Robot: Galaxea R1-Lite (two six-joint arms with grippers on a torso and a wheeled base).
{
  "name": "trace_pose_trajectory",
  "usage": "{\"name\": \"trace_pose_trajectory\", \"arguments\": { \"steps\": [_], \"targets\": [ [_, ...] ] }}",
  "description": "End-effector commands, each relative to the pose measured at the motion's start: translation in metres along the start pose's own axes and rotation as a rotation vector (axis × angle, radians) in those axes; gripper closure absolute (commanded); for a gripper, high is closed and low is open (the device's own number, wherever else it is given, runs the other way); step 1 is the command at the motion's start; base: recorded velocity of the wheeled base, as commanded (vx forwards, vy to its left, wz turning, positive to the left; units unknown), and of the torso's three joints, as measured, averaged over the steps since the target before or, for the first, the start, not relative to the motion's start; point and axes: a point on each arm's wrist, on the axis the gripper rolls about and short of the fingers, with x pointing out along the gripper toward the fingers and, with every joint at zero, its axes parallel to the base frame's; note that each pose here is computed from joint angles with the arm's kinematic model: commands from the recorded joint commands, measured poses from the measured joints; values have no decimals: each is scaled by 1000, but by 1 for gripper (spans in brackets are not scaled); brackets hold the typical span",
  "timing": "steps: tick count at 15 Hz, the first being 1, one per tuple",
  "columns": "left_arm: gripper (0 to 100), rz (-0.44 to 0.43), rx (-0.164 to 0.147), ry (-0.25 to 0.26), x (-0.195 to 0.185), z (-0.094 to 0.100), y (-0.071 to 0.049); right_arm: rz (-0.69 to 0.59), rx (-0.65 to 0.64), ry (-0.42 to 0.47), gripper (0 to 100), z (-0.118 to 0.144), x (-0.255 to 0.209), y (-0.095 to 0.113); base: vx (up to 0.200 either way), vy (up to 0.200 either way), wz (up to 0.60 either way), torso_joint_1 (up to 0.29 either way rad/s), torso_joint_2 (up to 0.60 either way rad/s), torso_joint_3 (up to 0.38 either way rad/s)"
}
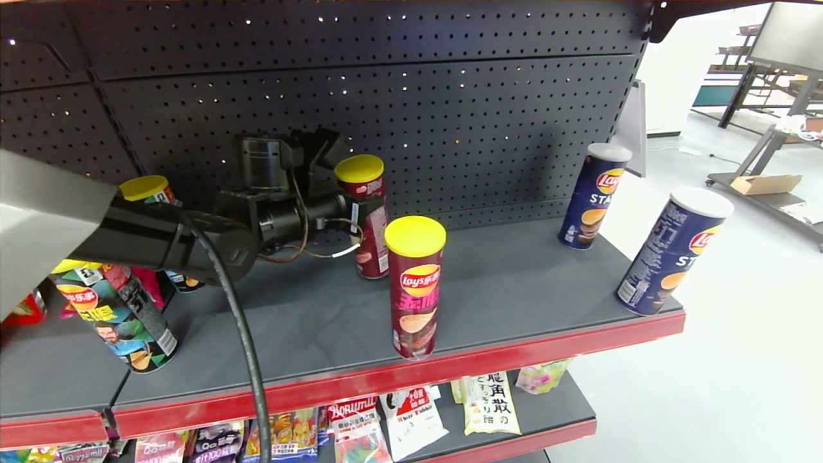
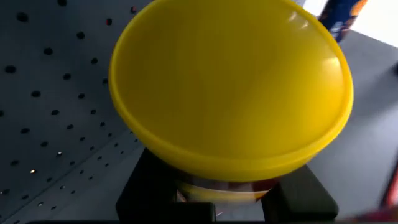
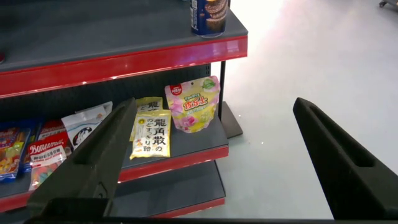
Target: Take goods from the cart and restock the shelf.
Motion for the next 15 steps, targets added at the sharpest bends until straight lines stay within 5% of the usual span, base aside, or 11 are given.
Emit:
{"name": "trace_pose_trajectory", "arguments": {
  "steps": [1, 5, 8, 15],
  "targets": [
    [100, -2, -4, 24, 17, -12, -3, 0, 0, 2, 0, 0, 0, 0, 0, 0, 0, 0, 0, 0],
    [100, 12, -11, 16, 24, -11, -5, 1, 0, 1, 0, 0, 0, 0, 0, 0, 0, 0, 0, 0],
    [100, 46, -49, -2, 30, -6, -4, 0, 0, 2, 0, 0, 0, 0, 0, 0, 0, 0, 0, 0],
    [100, 34, -76, 25, 35, -10, -9, 0, 0, 1, 0, 0, 0, 0, 0, 0, 0, 0, 0, 0]
  ]
}}
